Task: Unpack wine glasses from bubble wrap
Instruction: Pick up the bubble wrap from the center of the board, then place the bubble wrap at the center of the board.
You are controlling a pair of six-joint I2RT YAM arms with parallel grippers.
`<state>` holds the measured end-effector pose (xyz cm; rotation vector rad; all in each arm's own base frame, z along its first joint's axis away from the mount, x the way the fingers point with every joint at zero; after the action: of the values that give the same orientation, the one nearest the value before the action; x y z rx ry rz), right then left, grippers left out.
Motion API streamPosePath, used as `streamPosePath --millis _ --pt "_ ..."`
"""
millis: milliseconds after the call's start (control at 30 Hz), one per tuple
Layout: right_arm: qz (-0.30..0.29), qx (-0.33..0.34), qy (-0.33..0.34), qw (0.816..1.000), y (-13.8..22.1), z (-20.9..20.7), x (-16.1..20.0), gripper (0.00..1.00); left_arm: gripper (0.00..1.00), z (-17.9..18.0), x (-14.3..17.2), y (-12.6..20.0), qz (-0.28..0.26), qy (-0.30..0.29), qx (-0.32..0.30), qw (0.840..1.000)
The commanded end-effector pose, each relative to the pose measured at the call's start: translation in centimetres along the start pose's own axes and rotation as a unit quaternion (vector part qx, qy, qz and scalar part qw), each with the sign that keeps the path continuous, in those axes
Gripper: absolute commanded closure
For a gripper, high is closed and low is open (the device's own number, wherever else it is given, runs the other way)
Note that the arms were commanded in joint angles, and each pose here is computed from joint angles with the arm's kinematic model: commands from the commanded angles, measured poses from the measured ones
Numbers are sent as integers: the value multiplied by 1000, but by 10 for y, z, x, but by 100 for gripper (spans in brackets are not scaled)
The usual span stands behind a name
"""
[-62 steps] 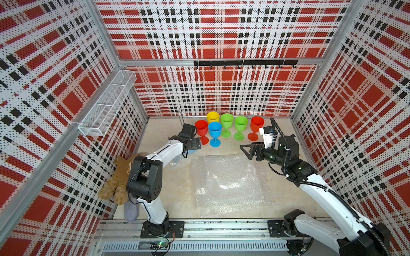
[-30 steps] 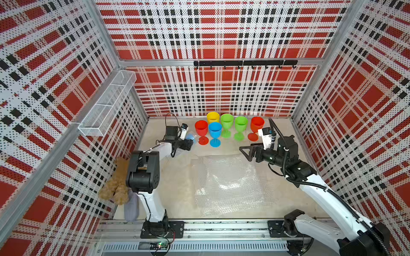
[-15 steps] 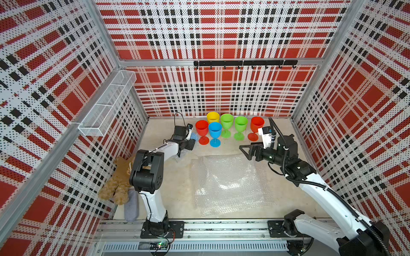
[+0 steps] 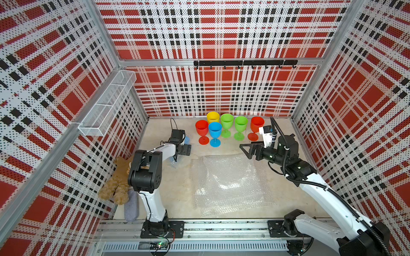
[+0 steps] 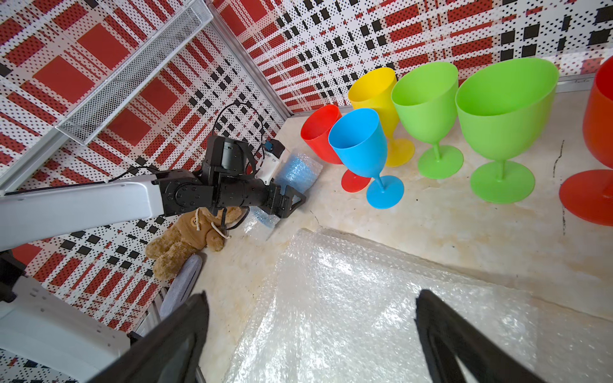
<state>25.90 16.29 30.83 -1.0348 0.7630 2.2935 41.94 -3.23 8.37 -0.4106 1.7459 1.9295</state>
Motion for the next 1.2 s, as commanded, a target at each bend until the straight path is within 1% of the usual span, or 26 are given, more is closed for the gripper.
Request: streamPosePath --millis 0,133,233,300,400,500,533,567,600,667,700,733,767,833,867,933,1000,1033,1067,1100,1167 --pt "-14 -12 3 1000 4 7 -3 0 12 4 9 -6 30 23 3 999" --pt "-21 -5 0 1000 7 7 -6 0 25 12 -9 12 -5 55 4 998" --pt "-25 0 -2 1000 8 8 -10 0 33 23 -26 37 -45 97 3 994" --pt "-25 10 -4 1000 8 8 -13 0 33 31 -36 59 -77 131 1 988" --pt "-24 32 -5 999 8 7 -14 0 33 35 -51 105 -138 169 7 976" --pt "-31 67 -6 997 9 5 -11 0 34 35 -60 159 -200 198 14 959" --pt "-37 81 -12 996 9 4 -10 0 34 32 -60 176 -216 206 27 954" --pt "-36 86 -43 995 7 2 -8 0 34 27 -59 192 -231 214 43 948" --pt "-32 90 -55 994 5 1 -6 0 35 20 -58 206 -245 216 61 943" --pt "-24 73 -44 996 4 5 0 0 35 2 -54 235 -270 222 110 930" --pt "-18 41 -21 999 4 13 4 0 35 -12 -51 248 -281 219 139 924" --pt "-16 6 -11 1000 5 19 7 2 35 -26 -47 260 -292 211 176 916" --pt "-17 -13 -7 1000 7 22 10 3 34 -45 -44 275 -303 197 218 906" --pt "-4 -55 -2 998 8 29 19 6 33 -74 -35 299 -322 179 302 879" --pt "2 -77 0 997 8 32 22 8 32 -86 -30 306 -323 171 344 865" --pt "15 -107 -17 994 7 35 31 10 32 -114 -18 318 -322 152 438 825" --pt "19 -134 -34 990 7 36 38 10 32 -138 -2 326 -318 129 516 785" --pt "20 -147 -37 988 9 38 41 10 32 -151 6 328 -315 123 547 766" --pt "19 -158 -41 986 10 39 42 9 32 -160 14 326 -305 116 572 752" --pt "20 -170 -48 984 12 41 44 9 33 -170 21 325 -299 107 599 735" --pt "14 -200 -39 979 20 49 45 10 35 -189 32 319 -280 98 619 727"
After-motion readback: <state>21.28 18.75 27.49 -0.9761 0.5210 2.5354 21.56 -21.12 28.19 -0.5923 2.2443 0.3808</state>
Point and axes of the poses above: each gripper's point midway between its finger pads, its own y axis back along the fingers, its own z axis along the line the jaws close on, x = y × z, the point moved 6 cm from there along y, back along the fingers, and after that the axes turned 3 degrees about -y, right-handed, at the moved point
